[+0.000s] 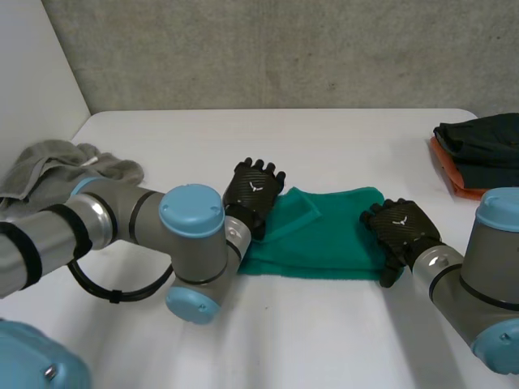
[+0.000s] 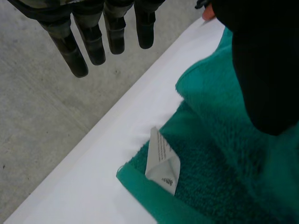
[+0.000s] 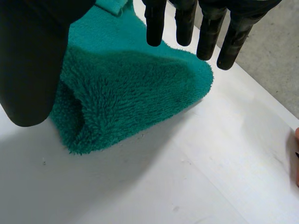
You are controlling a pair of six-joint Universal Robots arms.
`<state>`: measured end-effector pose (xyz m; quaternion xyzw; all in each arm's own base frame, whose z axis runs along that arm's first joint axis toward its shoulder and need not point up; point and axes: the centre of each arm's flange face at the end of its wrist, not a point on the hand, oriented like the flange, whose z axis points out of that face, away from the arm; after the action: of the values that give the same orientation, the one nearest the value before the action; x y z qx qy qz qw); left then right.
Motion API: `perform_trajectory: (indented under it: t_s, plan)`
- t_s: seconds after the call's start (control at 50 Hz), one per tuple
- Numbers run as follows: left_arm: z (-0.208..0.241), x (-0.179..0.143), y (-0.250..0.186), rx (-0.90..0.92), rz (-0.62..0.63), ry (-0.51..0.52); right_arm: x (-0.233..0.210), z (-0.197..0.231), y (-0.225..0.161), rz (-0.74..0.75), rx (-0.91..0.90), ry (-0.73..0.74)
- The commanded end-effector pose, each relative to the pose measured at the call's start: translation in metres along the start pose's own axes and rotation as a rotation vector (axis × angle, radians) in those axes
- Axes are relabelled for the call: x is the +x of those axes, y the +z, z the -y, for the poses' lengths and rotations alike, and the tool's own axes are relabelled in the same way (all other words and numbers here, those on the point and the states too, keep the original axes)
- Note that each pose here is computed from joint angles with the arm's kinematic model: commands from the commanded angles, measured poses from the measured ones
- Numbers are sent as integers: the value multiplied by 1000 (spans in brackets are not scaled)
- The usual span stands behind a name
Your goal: Fold the laundry.
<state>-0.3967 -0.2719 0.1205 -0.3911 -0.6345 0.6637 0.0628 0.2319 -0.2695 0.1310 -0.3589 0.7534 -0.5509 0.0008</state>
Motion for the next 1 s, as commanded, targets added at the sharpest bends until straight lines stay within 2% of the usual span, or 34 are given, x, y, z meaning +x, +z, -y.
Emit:
perform_trajectory:
  t_s: [0.02, 0.06, 0.12, 0.24, 0.36, 0.44, 0.66, 0.8, 0.92, 1.0]
  plan:
    - [-17, -32, 26, -40, 167, 7, 0, 0, 1, -3, 3, -2]
    - [-22, -53, 30, -74, 263, 33, 0, 0, 1, -3, 3, -2]
    - [-23, -63, 29, -90, 306, 51, 0, 0, 1, -4, 1, -2]
    - [-3, -53, 11, -41, 205, 0, 0, 0, 1, -3, 2, -2]
    - [20, -28, -11, 26, 43, -107, 1, -1, 1, -4, -1, -1]
    - [26, -15, -16, 41, -12, -151, 0, -1, 1, -4, -2, -1]
    - [4, 1, -5, 9, -30, -125, -1, -3, 1, -1, -9, -2]
    - [-12, -8, 20, -1, 46, -86, 2, -4, 2, -8, -11, 1]
    - [-30, -54, 37, -76, 285, 22, 3, -4, 1, -12, -11, 2]
    - [-26, -62, 31, -87, 316, 16, 2, -3, 2, -15, -3, 0]
